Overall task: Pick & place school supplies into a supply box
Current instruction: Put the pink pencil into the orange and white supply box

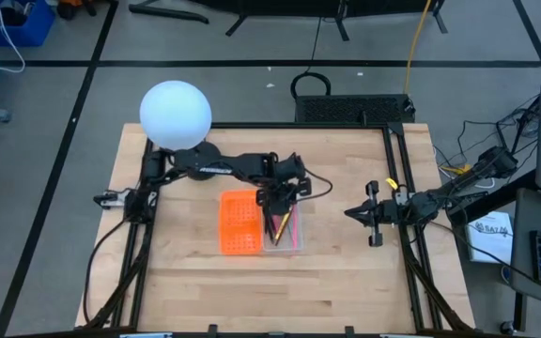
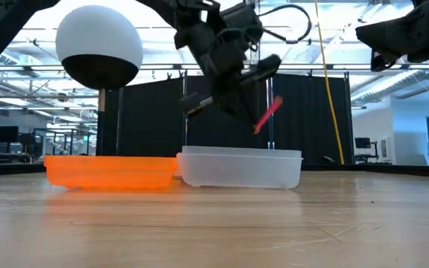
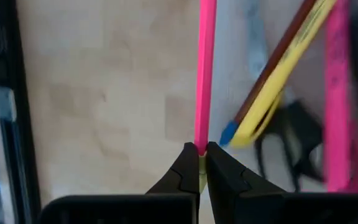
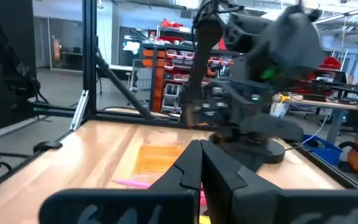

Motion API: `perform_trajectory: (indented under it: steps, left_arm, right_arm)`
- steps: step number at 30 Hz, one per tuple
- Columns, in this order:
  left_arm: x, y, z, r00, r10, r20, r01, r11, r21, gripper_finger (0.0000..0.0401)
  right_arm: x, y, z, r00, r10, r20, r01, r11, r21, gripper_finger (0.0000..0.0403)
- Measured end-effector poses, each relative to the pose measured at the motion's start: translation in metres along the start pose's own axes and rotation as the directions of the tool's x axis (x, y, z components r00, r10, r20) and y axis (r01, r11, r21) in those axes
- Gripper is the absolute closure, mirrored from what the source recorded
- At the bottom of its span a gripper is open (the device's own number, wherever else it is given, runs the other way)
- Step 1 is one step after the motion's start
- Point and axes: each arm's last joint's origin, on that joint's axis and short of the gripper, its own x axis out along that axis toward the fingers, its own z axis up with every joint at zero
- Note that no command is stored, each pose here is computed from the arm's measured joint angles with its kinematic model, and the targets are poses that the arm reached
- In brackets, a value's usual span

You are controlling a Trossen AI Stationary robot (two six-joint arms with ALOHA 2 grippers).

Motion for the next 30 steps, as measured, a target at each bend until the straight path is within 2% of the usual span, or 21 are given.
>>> perform_trajectory:
  steps: [9, 23, 27, 30]
  left_arm:
    - [0.015, -0.009, -0.019, 0.999, -0.044, -0.017, 0.043, 0.998, -0.044, 0.0389]
    - [0.036, -0.029, -0.028, 0.986, -0.096, -0.137, 0.088, 0.994, -0.057, 0.0385]
    - [0.035, -0.028, -0.023, 0.976, -0.106, -0.192, 0.09, 0.992, -0.087, 0.0349]
    - [0.032, -0.025, -0.016, 0.965, -0.094, -0.246, 0.078, 0.994, -0.071, 0.0316]
  right_arm:
    - [0.0, 0.0, 0.004, 0.999, -0.003, 0.038, 0.005, 0.998, -0.066, 0.0403]
    - [0.001, 0.0, 0.003, 1.0, 0.001, 0.031, 0.001, 0.998, -0.058, 0.0403]
    - [0.001, 0.0, 0.003, 1.0, 0.002, 0.031, 0.0, 0.999, -0.046, 0.0403]
    - [0.001, 0.0, 0.003, 1.0, 0.002, 0.031, -0.001, 0.999, -0.039, 0.0403]
